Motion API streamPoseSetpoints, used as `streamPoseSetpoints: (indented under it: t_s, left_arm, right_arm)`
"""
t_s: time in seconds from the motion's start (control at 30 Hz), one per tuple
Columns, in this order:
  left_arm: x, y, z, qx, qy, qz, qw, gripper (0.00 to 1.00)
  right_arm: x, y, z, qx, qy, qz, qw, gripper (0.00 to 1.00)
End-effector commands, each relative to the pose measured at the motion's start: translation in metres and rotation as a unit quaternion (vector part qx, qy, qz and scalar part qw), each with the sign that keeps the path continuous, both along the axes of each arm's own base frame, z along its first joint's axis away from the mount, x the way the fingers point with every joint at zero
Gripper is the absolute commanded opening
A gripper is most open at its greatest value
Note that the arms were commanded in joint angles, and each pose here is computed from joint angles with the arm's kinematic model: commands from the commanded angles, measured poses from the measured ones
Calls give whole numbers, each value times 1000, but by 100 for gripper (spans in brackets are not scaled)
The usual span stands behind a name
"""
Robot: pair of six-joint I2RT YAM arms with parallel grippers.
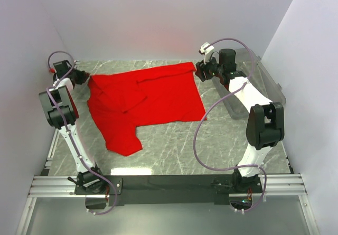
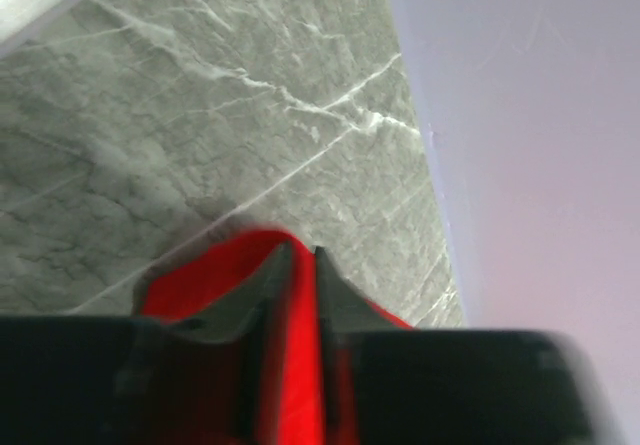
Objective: Fold and stack the t-shirts
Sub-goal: Fold the tshirt
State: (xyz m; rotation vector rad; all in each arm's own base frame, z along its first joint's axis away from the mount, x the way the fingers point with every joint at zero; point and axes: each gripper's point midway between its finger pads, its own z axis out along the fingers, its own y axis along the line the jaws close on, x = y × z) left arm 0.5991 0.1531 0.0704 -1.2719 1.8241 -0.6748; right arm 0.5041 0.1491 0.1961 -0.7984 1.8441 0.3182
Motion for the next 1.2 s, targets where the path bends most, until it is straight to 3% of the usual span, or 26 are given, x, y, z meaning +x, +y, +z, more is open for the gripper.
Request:
streamPoseSetpoints:
  t_s: [0.0,0.1,0.27,0.33,0.5,0.57,0.63,0.67,0.7,0.77,0.8,0.87,0.9,0.93,1.0,1.17]
  left_arm:
    - [4,24,49,49,-43,26,998,23]
    - [-4,32,53,70,-22,42,996,34]
    - [-19,47,69,116,-4,75,990,33]
    - [-23,45,89,120,-26,71,990,31]
    - [-59,-1,104,84,-44,-3,995,33]
    - [-89,-18,83,69,-2,-26,997,34]
    - [-117,-31,104,77,-11,-31,996,36]
    - [-143,-43,79,61,19,-31,997,40]
    - [-159,-49,104,71,-7,-26,997,49]
    - [-195,-66,84,49,15,-24,998,60]
    - [-209,-72,101,54,-7,-20,998,72]
    - [-236,-89,84,10,2,-14,1000,84]
    - [-245,-92,97,5,-25,-12,1000,85]
    - [-258,-103,84,-29,-15,-14,999,85]
    - [-272,-106,83,-38,-8,-4,999,85]
    - [-322,-101,43,-32,123,59,990,81]
  right_arm:
    - [4,-3,25,4,-30,0,1000,61]
    - [3,-3,24,3,-31,0,1000,61]
    - [2,-3,25,3,-32,2,999,61]
    - [1,-3,26,0,-32,4,999,61]
    - [-21,3,17,-28,-23,72,997,59]
    - [-42,-1,1,-73,-15,136,988,56]
    - [-74,-5,-18,-106,-3,224,969,56]
    - [-85,-8,-22,-116,-4,253,961,56]
    - [-98,-12,-32,-127,3,278,952,57]
    - [-131,-22,-57,-164,11,347,923,58]
    - [-138,-25,-63,-187,-5,377,907,58]
    - [-164,-32,-85,-202,24,405,891,62]
    - [-169,-35,-90,-210,26,415,885,64]
    - [-175,-34,-96,-218,26,430,876,65]
    - [-182,-39,-111,-240,39,440,864,65]
    - [-189,-29,-131,-257,47,456,850,67]
